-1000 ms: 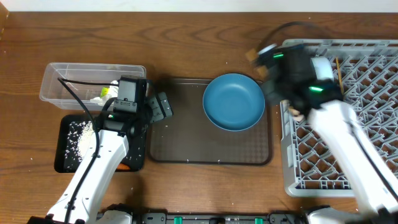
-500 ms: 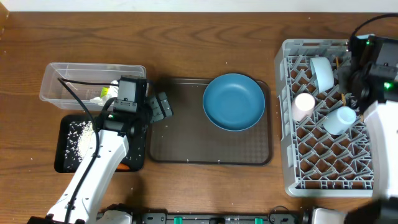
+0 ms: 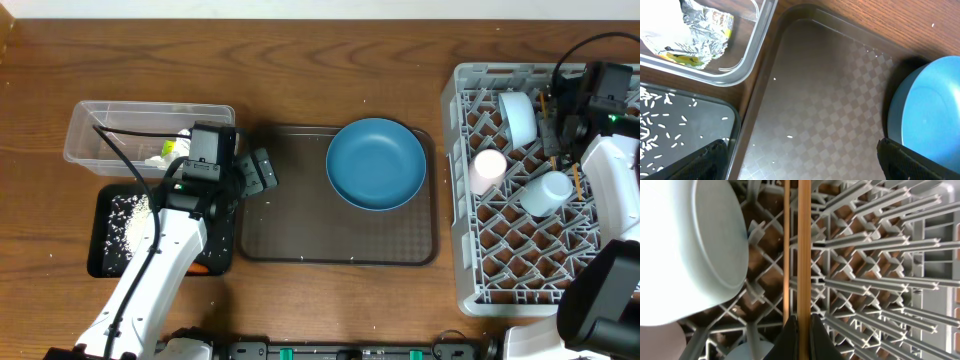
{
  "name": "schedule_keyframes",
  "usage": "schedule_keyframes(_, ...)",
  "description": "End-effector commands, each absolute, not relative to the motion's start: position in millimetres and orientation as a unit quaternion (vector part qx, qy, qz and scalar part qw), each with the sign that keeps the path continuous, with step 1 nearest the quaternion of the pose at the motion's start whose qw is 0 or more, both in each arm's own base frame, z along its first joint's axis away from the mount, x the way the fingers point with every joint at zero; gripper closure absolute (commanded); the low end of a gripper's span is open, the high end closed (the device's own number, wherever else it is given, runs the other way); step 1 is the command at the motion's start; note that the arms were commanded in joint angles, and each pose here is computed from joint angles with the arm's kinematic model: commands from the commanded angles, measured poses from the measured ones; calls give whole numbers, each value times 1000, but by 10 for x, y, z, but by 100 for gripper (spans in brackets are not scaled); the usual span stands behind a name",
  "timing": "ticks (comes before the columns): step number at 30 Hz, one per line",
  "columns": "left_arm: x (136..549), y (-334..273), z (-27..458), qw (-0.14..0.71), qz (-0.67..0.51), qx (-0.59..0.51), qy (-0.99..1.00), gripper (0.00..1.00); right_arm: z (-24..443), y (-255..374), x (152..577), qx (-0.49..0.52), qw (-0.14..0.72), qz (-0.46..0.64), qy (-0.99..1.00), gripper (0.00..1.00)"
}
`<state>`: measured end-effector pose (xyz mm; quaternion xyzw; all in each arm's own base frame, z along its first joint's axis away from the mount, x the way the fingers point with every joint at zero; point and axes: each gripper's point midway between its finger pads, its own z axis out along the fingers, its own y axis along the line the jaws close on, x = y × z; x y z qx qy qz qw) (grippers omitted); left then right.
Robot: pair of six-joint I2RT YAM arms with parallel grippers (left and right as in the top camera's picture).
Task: Sort waste into correct bins and load items into the dishwasher rack
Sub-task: 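Carry the chopstick right and stand it in the rack, release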
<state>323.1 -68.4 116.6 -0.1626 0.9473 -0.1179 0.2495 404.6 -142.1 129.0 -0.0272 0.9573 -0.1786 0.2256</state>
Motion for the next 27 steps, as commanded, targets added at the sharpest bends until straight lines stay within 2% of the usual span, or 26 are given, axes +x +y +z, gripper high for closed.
schedule_keyframes(1,3234,-653,1147,250,-111,-164,948,2,1308,-1483,4044,-26,230,-182,956,99)
schedule_keyframes(23,3233,-653,1147,250,-111,-164,948,2,1358,-1460,4200,-44,290,-108,950,99)
schedule_keyframes(27,3234,-653,1147,250,-111,-164,948,2,1364,-1463,4208,-44,292,-108,949,93)
